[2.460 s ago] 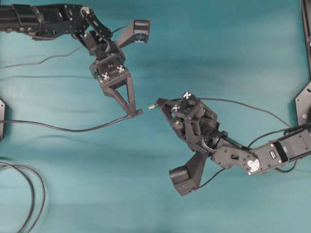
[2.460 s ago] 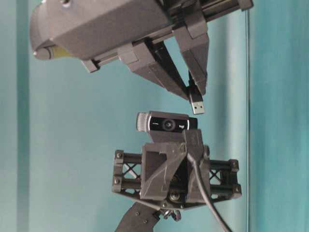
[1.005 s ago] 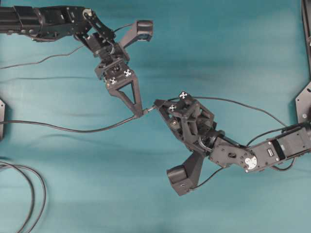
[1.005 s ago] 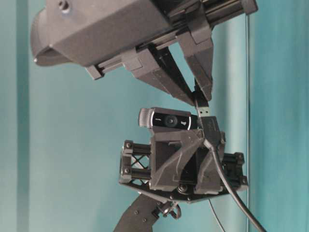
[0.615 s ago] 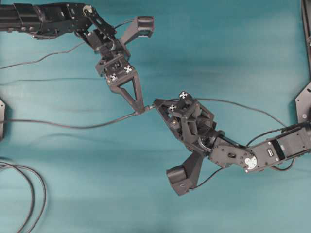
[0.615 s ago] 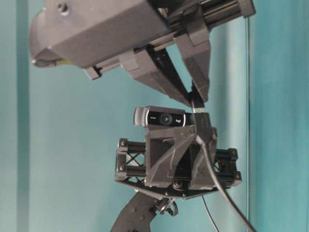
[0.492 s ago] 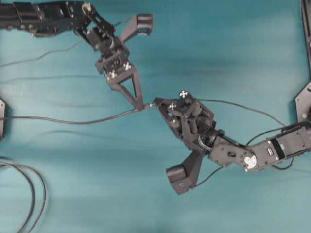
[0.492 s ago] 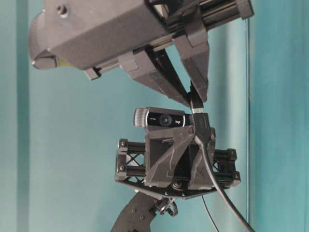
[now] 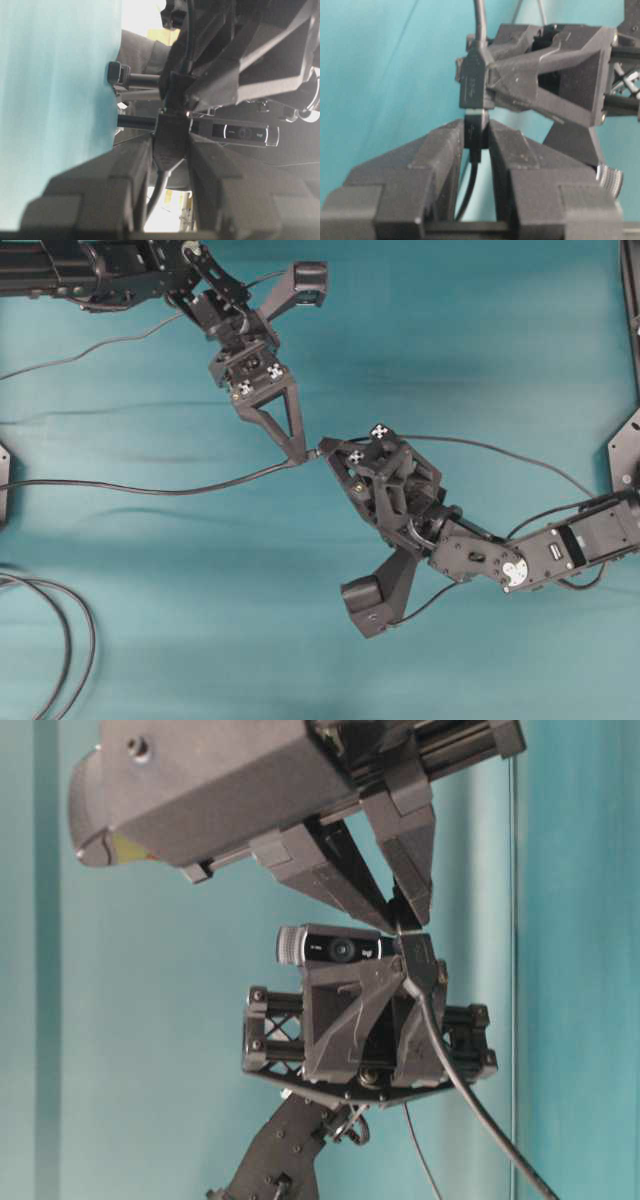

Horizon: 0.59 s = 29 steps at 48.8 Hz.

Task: Insert the USB using both arms.
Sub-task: 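Push the right gripper's plug into the left gripper's socket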

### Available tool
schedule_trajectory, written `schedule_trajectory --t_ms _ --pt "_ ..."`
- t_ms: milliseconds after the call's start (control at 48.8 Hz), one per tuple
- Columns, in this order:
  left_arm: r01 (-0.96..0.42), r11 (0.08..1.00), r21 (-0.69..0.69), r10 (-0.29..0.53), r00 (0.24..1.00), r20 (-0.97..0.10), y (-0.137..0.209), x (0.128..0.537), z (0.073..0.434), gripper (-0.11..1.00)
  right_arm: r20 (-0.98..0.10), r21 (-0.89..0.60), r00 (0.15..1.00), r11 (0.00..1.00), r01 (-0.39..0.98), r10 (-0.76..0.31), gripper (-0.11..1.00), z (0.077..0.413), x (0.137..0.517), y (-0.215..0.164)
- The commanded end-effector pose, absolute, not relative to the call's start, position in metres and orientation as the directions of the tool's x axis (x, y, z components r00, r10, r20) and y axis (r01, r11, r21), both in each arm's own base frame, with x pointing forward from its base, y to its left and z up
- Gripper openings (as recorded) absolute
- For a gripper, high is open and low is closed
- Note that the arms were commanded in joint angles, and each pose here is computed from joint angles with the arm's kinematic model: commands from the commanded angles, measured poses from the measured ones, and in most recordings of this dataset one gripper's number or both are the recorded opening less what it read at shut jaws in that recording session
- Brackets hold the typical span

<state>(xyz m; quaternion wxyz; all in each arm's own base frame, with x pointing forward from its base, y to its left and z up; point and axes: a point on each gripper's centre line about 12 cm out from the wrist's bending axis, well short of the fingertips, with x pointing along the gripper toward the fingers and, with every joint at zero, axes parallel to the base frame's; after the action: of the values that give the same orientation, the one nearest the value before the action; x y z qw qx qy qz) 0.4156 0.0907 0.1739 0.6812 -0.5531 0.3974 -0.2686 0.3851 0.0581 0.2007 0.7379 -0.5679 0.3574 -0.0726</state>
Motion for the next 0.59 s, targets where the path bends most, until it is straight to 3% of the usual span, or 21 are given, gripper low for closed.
schedule_trajectory --t_ms 0,308,574 --pt "-0.041 0.259 -0.965 -0.780 0.580 -0.234 0.102 0.425 0.193 0.23 -0.424 -0.894 0.773 0.356 -0.273 -0.472 0.19 0.216 0.391 0.069" --pt "-0.043 0.255 -0.966 -0.782 0.578 -0.232 0.101 0.423 0.194 0.23 -0.434 -0.890 0.748 0.365 -0.272 -0.502 0.19 0.207 0.386 0.060" --pt "-0.045 0.249 -0.968 -0.791 0.567 -0.230 0.096 0.422 0.194 0.23 -0.448 -0.840 0.710 0.529 -0.125 -0.544 0.19 0.206 0.385 0.044"
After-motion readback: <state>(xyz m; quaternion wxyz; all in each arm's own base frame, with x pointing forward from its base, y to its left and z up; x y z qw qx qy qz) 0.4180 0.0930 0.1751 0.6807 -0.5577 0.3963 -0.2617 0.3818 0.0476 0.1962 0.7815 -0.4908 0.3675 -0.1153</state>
